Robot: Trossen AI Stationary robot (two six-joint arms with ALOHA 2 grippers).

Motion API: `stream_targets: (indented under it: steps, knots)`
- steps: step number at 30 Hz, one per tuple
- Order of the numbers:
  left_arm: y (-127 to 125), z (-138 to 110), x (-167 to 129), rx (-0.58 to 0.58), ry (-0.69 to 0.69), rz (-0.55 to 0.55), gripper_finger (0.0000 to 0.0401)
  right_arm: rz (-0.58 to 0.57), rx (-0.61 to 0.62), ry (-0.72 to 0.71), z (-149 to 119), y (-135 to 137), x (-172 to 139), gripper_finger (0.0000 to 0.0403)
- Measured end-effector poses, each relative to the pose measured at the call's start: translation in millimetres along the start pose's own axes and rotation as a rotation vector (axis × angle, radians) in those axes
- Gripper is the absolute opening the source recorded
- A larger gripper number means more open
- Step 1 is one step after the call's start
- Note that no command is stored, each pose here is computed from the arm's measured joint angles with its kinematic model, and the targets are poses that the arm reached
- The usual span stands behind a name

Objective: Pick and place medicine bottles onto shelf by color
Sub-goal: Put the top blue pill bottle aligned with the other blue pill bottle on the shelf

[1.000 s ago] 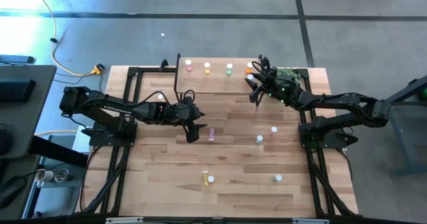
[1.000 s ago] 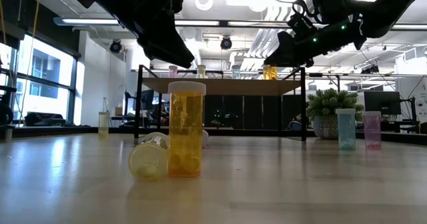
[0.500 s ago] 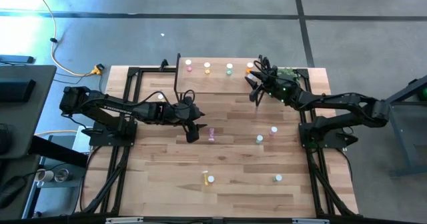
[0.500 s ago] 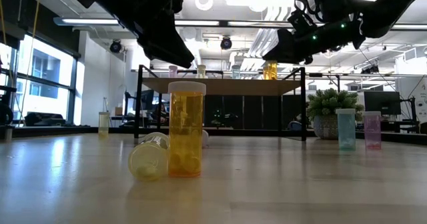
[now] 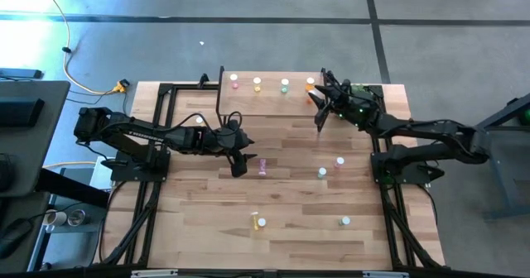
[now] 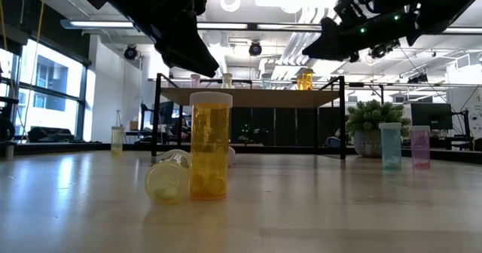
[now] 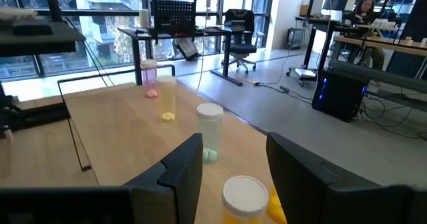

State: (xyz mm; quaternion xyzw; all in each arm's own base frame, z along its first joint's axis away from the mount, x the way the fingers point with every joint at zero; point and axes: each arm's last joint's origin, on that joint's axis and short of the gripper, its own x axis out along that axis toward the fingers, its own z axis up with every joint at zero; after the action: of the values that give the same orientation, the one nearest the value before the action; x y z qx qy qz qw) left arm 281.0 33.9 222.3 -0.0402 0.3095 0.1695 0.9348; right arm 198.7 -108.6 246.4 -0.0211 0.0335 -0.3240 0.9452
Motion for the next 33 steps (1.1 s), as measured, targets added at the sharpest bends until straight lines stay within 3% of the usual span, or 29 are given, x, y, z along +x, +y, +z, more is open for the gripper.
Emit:
stream_targets:
  steps: [15, 27, 33]
  knots:
    - [0, -3, 0, 0.007, 0.029, 0.004, 0.0216, 0.176, 0.098, 0.086, 13, 24, -47, 0.0156]
    - [0, -3, 0, 0.008, 0.034, -0.001, 0.0216, 0.309, 0.219, 0.411, -10, 48, -79, 0.0156]
    - [0, -3, 0, 0.007, 0.034, -0.001, 0.0216, 0.439, 0.259, 0.548, -19, 63, -94, 0.0156]
